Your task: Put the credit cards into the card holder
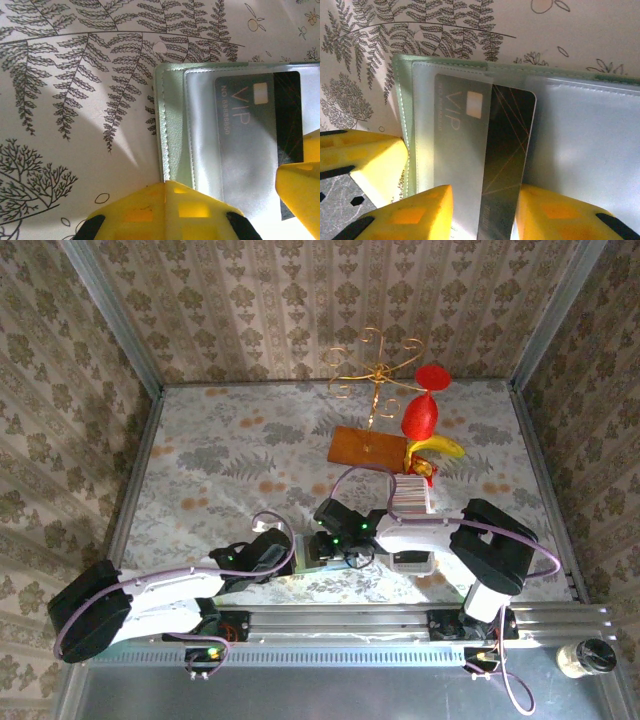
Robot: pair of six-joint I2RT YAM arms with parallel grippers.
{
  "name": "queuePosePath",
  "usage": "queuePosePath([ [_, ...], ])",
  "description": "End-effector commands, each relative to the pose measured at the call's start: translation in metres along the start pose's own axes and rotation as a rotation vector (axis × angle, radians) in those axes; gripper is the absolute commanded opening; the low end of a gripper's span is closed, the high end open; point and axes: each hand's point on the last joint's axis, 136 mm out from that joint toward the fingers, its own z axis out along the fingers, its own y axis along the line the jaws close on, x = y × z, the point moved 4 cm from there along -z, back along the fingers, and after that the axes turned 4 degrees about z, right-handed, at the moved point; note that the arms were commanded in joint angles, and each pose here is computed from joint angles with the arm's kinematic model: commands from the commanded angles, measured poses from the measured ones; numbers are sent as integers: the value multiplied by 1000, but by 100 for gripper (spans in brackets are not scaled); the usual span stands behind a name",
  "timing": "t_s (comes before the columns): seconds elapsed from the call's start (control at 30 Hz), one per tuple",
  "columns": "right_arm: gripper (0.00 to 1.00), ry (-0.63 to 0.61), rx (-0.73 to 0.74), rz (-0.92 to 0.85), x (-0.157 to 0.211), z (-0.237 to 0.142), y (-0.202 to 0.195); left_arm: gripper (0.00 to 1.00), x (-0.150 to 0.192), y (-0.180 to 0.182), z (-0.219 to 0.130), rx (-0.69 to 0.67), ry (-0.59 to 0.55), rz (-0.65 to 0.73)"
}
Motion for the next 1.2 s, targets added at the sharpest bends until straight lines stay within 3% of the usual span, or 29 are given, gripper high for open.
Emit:
queuePosePath([
  [0.0, 34, -26, 35, -23, -1, -9, -3, 0, 8, 4, 3, -4, 27, -8],
  [0.2, 26, 15, 2, -18, 5, 7, 7, 0, 7, 3, 3, 2, 29, -5],
  [0.43, 30, 9, -13, -36, 4, 5, 17, 0, 7, 4, 3, 0, 29, -6],
  [0.77, 37, -98, 71, -55, -1, -32, 0, 0, 9, 8, 5, -7, 20, -13],
  [1.17, 33, -276, 99, 1, 3, -81, -35, 0, 9, 11, 4, -26, 22, -16],
])
